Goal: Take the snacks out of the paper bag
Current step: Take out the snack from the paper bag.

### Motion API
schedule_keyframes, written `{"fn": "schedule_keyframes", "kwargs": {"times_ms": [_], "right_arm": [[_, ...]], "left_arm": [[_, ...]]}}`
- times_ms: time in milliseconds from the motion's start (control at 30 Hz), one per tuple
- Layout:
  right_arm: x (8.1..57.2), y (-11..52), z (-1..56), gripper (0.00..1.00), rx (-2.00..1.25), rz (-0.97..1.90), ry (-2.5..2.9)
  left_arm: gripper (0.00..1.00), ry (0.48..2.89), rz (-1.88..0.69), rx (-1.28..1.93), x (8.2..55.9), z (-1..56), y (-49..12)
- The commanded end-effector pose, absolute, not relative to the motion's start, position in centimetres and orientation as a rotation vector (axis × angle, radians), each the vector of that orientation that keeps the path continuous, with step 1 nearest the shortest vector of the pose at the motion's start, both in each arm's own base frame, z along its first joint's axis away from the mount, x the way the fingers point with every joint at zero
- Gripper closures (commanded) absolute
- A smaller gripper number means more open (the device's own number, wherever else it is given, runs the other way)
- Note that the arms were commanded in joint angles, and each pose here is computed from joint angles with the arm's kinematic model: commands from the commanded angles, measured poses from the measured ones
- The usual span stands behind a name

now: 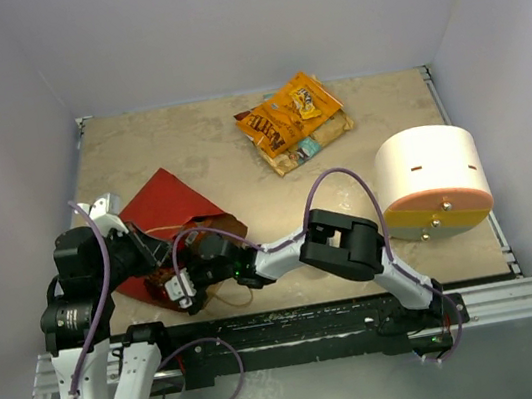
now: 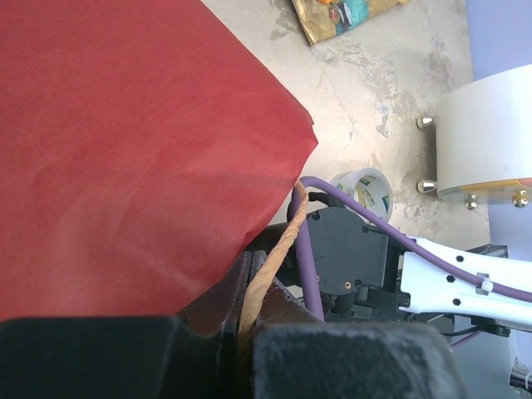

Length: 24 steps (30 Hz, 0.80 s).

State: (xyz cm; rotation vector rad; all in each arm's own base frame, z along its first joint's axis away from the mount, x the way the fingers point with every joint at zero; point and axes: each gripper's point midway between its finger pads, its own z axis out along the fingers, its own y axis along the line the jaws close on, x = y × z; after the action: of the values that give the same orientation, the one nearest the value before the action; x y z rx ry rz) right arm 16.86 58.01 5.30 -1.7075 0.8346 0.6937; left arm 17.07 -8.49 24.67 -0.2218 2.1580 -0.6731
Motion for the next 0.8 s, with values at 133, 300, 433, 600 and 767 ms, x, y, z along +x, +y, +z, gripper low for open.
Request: {"fn": "schedule_keyframes", "kwargs": {"times_ms": [133, 300, 433, 600, 767], "right_arm": [[20.0, 59.9, 6.5, 0.11, -1.533, 0.651, 0.975], [20.5, 59.7, 6.3, 0.26, -1.509, 0.688, 1.021], [20.6, 59.4, 5.7, 0.45, -1.489, 0.710, 1.056], [20.8, 58.9, 7.3, 0.73, -1.444, 0.703, 1.070], [21.2, 57.9, 10.6, 0.87, -1.369, 0.687, 1.064]], "left_arm": [[1.00, 2.090, -0.631, -0.193, 17.6, 26.2, -7.9], [1.00, 2.090, -0.631, -0.194, 17.6, 26.2, -7.9], [1.00, 2.085, -0.628, -0.195, 17.5, 26.3, -7.9], [1.00, 2.083, -0.628, -0.194, 17.5, 26.3, -7.9], [1.00, 2.081, -0.626, -0.194, 17.5, 26.4, -7.8]]}}
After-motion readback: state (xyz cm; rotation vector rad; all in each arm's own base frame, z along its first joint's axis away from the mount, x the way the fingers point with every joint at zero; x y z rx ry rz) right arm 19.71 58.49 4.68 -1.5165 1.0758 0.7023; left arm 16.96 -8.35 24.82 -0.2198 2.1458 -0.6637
